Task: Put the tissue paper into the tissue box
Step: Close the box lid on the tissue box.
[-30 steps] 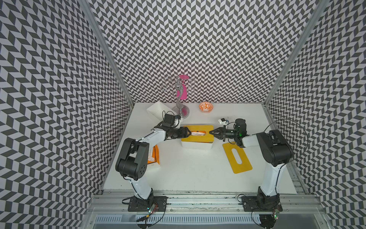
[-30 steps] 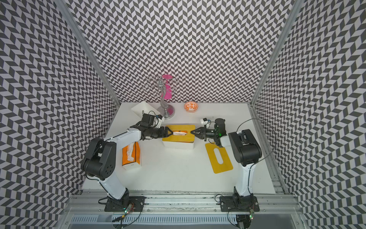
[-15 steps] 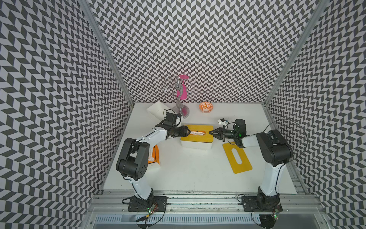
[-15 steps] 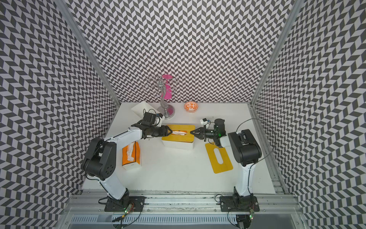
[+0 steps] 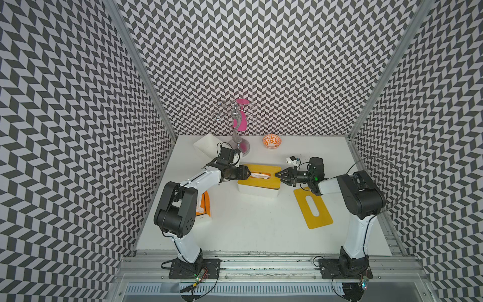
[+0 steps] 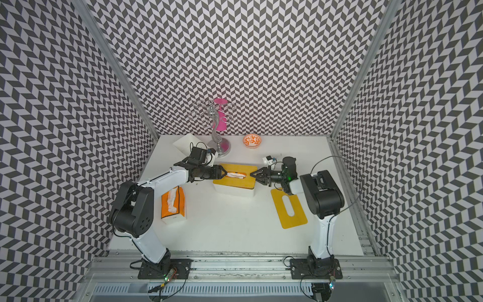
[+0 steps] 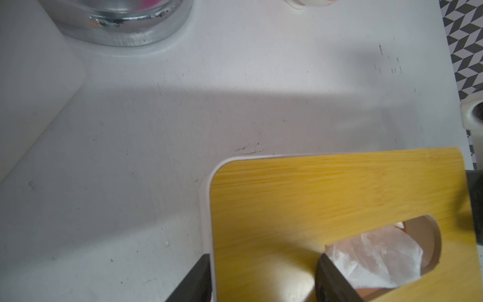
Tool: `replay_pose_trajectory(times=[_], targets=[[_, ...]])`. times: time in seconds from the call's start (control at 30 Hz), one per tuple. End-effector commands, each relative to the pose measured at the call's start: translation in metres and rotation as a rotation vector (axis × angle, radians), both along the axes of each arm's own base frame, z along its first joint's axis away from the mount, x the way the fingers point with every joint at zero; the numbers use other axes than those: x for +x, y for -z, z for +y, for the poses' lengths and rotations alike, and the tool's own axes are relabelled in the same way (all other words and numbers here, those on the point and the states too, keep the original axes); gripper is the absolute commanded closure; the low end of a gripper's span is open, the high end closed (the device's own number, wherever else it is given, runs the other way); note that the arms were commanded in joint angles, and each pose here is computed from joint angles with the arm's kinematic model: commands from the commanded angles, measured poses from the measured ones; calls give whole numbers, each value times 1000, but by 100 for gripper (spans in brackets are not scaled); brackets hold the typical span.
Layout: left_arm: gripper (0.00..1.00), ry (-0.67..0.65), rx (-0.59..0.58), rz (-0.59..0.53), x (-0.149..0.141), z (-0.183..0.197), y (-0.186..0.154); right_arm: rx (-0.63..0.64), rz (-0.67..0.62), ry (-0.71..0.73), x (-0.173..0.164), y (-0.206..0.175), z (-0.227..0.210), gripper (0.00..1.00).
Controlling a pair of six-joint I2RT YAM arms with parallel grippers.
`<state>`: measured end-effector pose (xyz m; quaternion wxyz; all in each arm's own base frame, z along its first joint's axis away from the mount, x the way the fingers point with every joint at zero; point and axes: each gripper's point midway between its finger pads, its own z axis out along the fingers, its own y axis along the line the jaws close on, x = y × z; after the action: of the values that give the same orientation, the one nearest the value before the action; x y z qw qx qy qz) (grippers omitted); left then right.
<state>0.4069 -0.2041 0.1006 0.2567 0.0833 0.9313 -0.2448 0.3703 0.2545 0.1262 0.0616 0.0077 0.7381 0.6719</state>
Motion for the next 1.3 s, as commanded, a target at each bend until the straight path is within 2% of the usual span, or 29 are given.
replay_pose_trajectory(times=[0.0, 0.3, 0.67, 0.97, 1.27], targets=[[59, 3, 62, 60, -8, 6, 22, -16, 17, -1, -5, 12, 0, 67], [61, 3, 72, 57, -7, 7, 21, -82, -1, 32, 1, 16, -17, 58], [62, -1, 82, 58, -7, 9, 22, -105, -28, 63, 3, 10, -35, 56], [62, -1, 80, 58, -7, 9, 22, -173, -47, 123, 7, 17, -57, 55], [62, 6, 72, 54, -8, 7, 18, -228, -77, 150, 6, 21, -61, 51]])
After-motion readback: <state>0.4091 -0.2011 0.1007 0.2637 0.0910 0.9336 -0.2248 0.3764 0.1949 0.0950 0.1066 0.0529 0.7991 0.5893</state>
